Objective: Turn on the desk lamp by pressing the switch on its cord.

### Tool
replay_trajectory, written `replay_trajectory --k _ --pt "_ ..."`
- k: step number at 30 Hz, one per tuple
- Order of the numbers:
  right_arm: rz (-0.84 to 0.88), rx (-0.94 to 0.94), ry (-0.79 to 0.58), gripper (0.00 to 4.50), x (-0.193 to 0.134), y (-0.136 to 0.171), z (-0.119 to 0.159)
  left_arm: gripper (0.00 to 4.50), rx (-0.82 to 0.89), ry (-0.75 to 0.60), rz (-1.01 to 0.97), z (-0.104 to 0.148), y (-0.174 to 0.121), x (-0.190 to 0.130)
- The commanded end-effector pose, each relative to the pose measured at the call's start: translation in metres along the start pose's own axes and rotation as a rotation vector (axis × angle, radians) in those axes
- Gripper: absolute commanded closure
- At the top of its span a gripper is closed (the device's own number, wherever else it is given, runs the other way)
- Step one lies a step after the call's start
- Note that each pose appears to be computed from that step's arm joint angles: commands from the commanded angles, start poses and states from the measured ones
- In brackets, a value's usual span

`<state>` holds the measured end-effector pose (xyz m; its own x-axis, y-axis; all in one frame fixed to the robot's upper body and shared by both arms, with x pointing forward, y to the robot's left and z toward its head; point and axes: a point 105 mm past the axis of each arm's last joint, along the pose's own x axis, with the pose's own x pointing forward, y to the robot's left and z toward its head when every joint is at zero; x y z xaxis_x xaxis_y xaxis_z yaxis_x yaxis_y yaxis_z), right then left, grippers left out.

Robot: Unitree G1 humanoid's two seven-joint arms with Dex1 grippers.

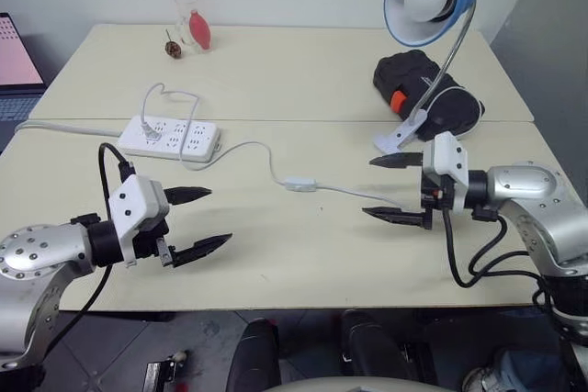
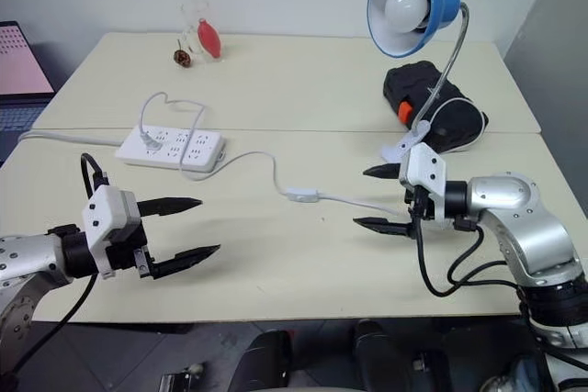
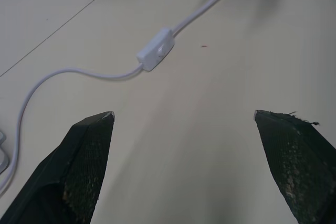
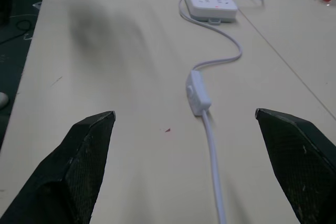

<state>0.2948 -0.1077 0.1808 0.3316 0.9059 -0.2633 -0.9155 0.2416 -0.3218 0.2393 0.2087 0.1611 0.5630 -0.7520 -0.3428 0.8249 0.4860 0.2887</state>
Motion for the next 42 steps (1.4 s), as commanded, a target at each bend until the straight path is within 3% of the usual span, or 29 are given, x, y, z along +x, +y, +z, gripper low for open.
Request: replay_trajectory --k 1,14,26,30,42 --pt "-0.006 -0.039 0.010 0.02 0.020 -0.010 -0.001 0.07 0.060 -0.012 -0.012 0.011 -0.001 0.000" --pt "0.143 0.041 0.091 0.02 0.089 -0.027 -0.034 0.07 0.091 0.000 -0.044 0.015 -0.006 0.004" --pt "0.180 0.065 0.109 0.02 0.116 -0.035 -0.040 0.07 0.102 0.002 -0.051 0.014 -0.005 0.006" --pt "0.177 0.071 0.122 0.76 0.118 -0.036 -0.044 0.00 0.104 0.001 -0.051 0.014 -0.005 0.007" --pt "0.211 -0.021 0.142 3.88 0.114 -0.031 -0.047 0.00 0.103 -0.011 -0.048 0.012 -0.004 0.010"
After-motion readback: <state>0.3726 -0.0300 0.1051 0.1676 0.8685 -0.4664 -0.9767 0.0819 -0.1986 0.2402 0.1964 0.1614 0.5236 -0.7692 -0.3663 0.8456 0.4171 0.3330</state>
